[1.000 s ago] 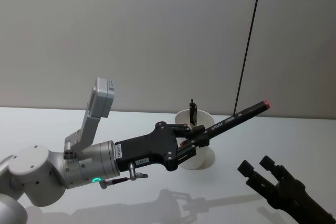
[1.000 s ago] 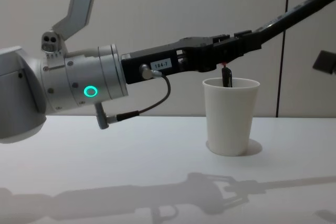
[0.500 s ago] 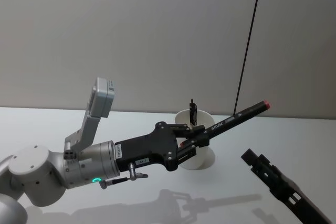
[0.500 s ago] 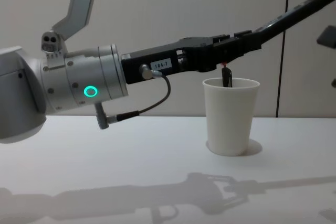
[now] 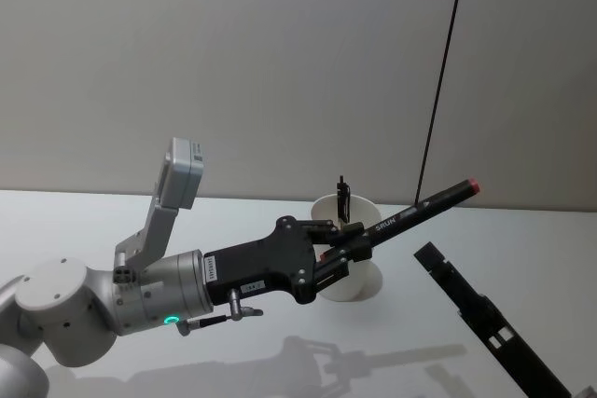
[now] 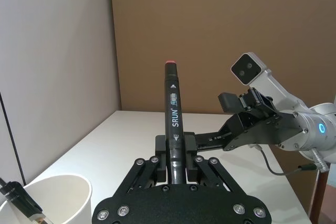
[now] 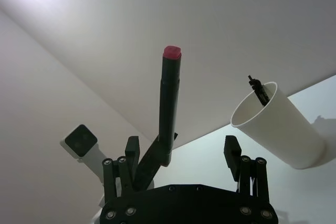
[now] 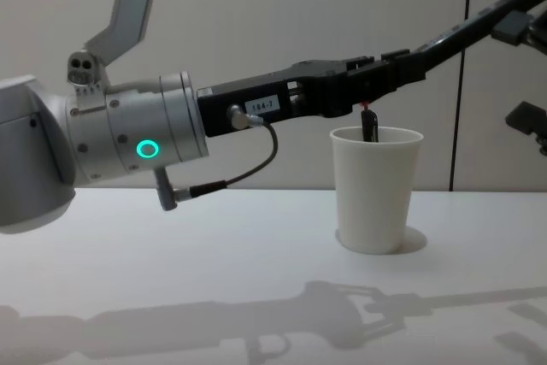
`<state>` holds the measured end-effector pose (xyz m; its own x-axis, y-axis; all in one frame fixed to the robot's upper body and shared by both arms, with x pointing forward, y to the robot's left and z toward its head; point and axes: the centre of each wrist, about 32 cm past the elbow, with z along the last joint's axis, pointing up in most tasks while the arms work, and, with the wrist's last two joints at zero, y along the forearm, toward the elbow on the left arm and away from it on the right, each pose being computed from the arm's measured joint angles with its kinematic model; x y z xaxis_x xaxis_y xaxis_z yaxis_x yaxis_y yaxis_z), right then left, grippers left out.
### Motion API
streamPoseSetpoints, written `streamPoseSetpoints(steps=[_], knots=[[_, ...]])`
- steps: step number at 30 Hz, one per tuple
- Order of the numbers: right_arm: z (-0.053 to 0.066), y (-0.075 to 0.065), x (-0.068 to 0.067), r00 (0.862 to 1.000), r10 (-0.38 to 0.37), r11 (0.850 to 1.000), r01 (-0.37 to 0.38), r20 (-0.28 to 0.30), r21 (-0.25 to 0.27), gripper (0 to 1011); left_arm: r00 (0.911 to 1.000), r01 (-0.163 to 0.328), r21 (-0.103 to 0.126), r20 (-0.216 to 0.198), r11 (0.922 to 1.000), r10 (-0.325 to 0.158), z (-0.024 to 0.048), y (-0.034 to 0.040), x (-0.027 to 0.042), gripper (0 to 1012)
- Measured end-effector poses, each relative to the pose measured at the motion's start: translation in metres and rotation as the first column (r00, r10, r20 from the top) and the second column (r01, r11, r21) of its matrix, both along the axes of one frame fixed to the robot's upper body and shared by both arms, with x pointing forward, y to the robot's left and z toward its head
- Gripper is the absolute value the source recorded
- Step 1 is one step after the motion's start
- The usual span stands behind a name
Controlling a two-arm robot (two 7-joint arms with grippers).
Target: Place the pen into the pen holder.
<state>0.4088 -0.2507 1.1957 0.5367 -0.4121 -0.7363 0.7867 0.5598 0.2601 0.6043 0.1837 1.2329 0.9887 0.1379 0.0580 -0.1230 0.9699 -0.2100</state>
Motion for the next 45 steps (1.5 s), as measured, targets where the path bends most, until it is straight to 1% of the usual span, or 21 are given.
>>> streamPoseSetpoints(steps=[6, 12, 22, 36, 45], knots=[[0.001, 0.007, 0.0, 1.0, -0.006, 1.0, 0.006, -0.001, 0.023, 1001, 1.0, 0.0, 0.0, 0.0, 1.0, 0.0, 0.0, 0.0, 0.0, 203], [0.001, 0.015, 0.0, 0.999, -0.032, 0.998, 0.031, 0.009, 0.055, 1001, 1.0, 0.0, 0.0, 0.0, 1.0, 0.0, 0.0, 0.0, 0.0, 204], [0.004, 0.021, 0.004, 0.997, -0.069, 0.993, 0.066, 0.03, 0.095, 1001, 1.0, 0.0, 0.0, 0.0, 1.0, 0.0, 0.0, 0.0, 0.0, 204], [0.009, 0.028, 0.01, 0.994, -0.103, 0.988, 0.098, 0.041, 0.118, 1001, 1.0, 0.0, 0.0, 0.0, 1.0, 0.0, 0.0, 0.0, 0.0, 203], [0.012, 0.033, 0.013, 0.99, -0.134, 0.985, 0.128, 0.044, 0.117, 1001, 1.0, 0.0, 0.0, 0.0, 1.0, 0.0, 0.0, 0.0, 0.0, 204]])
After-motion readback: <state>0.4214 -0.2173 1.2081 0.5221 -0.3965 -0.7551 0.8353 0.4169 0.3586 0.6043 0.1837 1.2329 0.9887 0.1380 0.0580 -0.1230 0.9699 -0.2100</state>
